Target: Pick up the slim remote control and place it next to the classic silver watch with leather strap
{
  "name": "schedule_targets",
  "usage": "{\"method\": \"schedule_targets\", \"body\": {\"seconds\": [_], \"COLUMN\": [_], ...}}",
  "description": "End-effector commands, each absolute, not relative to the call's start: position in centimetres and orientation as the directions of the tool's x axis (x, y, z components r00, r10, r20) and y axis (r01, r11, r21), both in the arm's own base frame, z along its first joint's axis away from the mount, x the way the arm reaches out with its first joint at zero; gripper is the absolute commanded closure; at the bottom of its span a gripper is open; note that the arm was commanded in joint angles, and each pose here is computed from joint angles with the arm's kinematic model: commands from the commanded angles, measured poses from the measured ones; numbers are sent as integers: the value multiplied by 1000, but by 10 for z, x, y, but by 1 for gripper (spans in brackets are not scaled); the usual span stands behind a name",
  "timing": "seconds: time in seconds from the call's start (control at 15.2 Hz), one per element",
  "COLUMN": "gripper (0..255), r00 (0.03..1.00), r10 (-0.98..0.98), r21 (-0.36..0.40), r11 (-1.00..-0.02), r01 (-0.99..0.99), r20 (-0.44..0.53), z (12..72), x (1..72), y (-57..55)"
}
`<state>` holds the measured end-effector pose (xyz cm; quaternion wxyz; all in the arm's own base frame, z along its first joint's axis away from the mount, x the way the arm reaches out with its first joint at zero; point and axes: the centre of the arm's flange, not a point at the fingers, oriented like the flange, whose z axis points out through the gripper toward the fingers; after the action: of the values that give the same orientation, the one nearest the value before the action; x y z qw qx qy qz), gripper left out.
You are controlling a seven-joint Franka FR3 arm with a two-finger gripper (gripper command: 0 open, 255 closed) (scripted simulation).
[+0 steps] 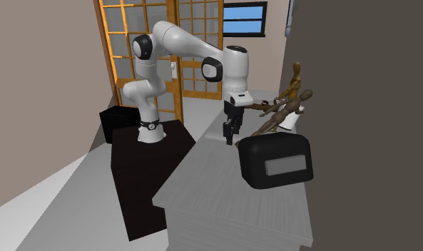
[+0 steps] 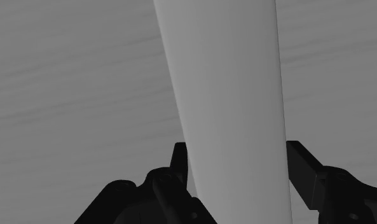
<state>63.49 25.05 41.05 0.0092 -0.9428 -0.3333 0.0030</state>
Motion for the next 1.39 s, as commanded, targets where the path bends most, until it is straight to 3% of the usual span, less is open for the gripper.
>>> {"method": "schedule_targets", "body": {"seconds": [0.0,1.32], "gripper": [255,255], "r00": [778,778], "r10": [628,628], "r21": [-20,-20], "r11": [-778,-778], "r01": [628,628], "r20": [-1,-1], "z": [410,510], "x": [635,635], "y": [250,250]}}
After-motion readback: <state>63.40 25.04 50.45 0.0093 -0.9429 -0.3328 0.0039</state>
